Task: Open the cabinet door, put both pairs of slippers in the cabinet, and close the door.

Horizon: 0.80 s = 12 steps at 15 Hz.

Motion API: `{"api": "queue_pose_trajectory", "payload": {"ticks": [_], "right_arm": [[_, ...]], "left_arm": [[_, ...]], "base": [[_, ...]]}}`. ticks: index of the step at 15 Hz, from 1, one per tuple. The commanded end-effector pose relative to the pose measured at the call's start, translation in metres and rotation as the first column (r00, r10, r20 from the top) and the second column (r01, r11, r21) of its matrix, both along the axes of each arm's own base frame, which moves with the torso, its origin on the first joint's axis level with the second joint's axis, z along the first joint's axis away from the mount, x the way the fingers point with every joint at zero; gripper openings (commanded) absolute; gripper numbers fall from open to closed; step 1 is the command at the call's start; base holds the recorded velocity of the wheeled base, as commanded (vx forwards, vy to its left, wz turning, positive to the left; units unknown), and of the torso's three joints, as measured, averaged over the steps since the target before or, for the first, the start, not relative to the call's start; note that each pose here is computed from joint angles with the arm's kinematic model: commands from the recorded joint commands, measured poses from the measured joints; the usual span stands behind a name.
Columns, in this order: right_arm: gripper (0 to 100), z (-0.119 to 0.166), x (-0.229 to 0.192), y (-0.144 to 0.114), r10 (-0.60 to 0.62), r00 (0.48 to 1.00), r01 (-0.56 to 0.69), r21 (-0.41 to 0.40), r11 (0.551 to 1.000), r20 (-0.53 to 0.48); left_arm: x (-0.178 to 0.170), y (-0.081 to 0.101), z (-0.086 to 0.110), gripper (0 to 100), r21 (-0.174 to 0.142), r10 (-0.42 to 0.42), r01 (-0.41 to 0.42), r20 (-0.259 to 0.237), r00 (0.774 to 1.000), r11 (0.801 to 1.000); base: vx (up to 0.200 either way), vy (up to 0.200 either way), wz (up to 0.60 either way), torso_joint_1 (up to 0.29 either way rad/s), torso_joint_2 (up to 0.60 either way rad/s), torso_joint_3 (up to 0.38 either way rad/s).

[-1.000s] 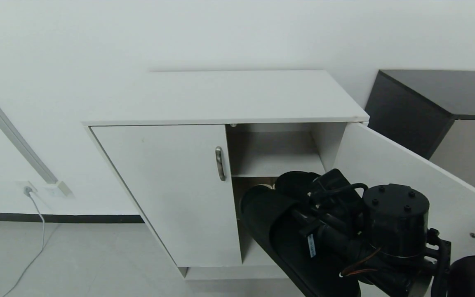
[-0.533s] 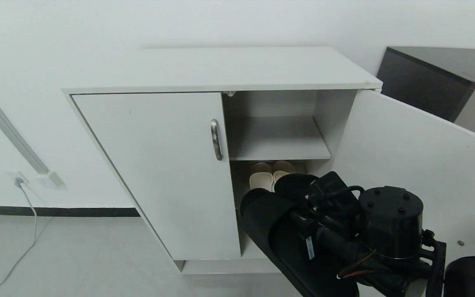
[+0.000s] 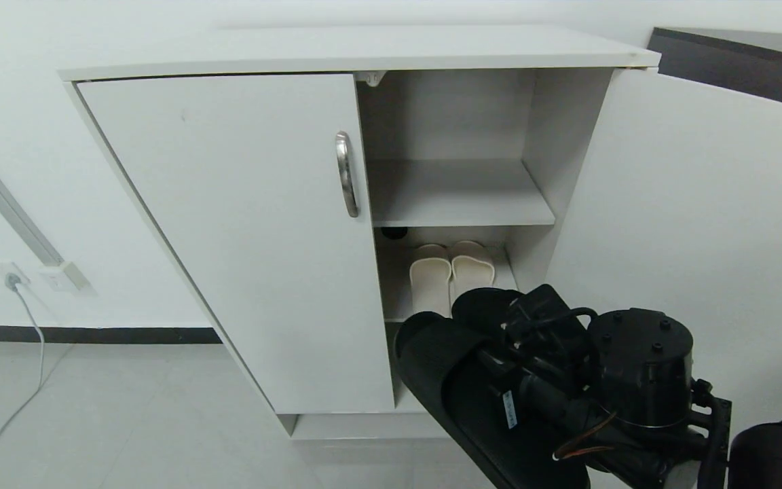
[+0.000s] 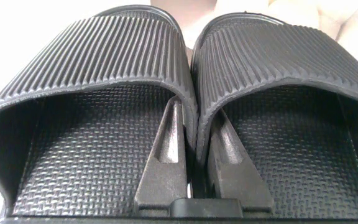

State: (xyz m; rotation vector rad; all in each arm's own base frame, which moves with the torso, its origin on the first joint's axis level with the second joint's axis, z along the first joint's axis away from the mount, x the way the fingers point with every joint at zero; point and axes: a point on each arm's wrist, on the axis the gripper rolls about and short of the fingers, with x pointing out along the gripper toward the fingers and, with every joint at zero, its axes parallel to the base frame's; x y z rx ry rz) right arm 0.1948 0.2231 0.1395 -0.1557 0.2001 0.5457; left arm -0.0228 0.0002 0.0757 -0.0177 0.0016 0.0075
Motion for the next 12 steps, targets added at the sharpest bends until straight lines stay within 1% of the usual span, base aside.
{"api": "queue_pose_trajectory", "payload": {"ticks": [1, 3, 7, 8, 9, 10, 11, 12], "right_arm": [[0, -0.001, 0.000, 0.000, 0.000, 1.000, 0.000, -0.001, 1.000, -0.003], [0, -0.002, 0.001, 0.000, 0.000, 1.000, 0.000, -0.002, 1.000, -0.006], [0, -0.004, 0.002, 0.002, -0.002, 1.000, 0.002, 0.003, 1.000, 0.013], [0, -0.002, 0.005, 0.007, -0.008, 0.999, 0.007, 0.029, 1.000, 0.041], [0, 0.007, 0.007, 0.021, -0.038, 0.997, 0.034, 0.052, 0.998, 0.067], [0, 0.013, 0.013, 0.036, -0.157, 0.985, 0.154, 0.052, 0.987, 0.075], [0, 0.020, 0.018, 0.049, -0.268, 0.961, 0.264, 0.070, 0.962, 0.071], [0, 0.025, 0.021, 0.059, -0.324, 0.945, 0.319, 0.081, 0.944, 0.053]], "left_arm": [[0.000, 0.000, 0.000, 0, -0.001, 0.000, 0.000, 0.000, 1.000, 1.000], [0.000, 0.000, 0.000, 0, -0.001, 0.000, 0.000, 0.000, 1.000, 1.000], [0.000, 0.000, 0.000, 0, -0.001, 0.000, 0.000, 0.000, 1.000, 1.000], [0.000, 0.000, 0.000, 0, 0.001, 0.000, 0.000, 0.000, 1.000, 1.000], [0.000, 0.000, 0.000, 0, 0.001, 0.000, 0.000, 0.002, 1.000, 1.000], [0.000, 0.000, 0.000, 0, 0.002, 0.000, 0.000, 0.000, 1.000, 1.000], [0.000, 0.000, 0.000, 0, 0.004, 0.000, 0.000, 0.000, 1.000, 1.000], [0.000, 0.000, 0.000, 0, 0.004, 0.000, 0.000, 0.002, 1.000, 1.000]], "base": [[0.000, 0.000, 0.00, -0.007, 0.27, 0.271], [0.000, 0.000, 0.00, 0.002, 0.12, 0.122], [0.000, 0.000, 0.00, -0.001, 0.02, 0.005], [0.000, 0.000, 0.00, 0.000, 0.00, 0.000], [0.000, 0.000, 0.00, 0.000, 0.00, 0.000], [0.000, 0.000, 0.00, 0.000, 0.00, 0.000], [0.000, 0.000, 0.00, 0.000, 0.00, 0.000], [0.000, 0.000, 0.00, 0.000, 0.00, 0.000]]}}
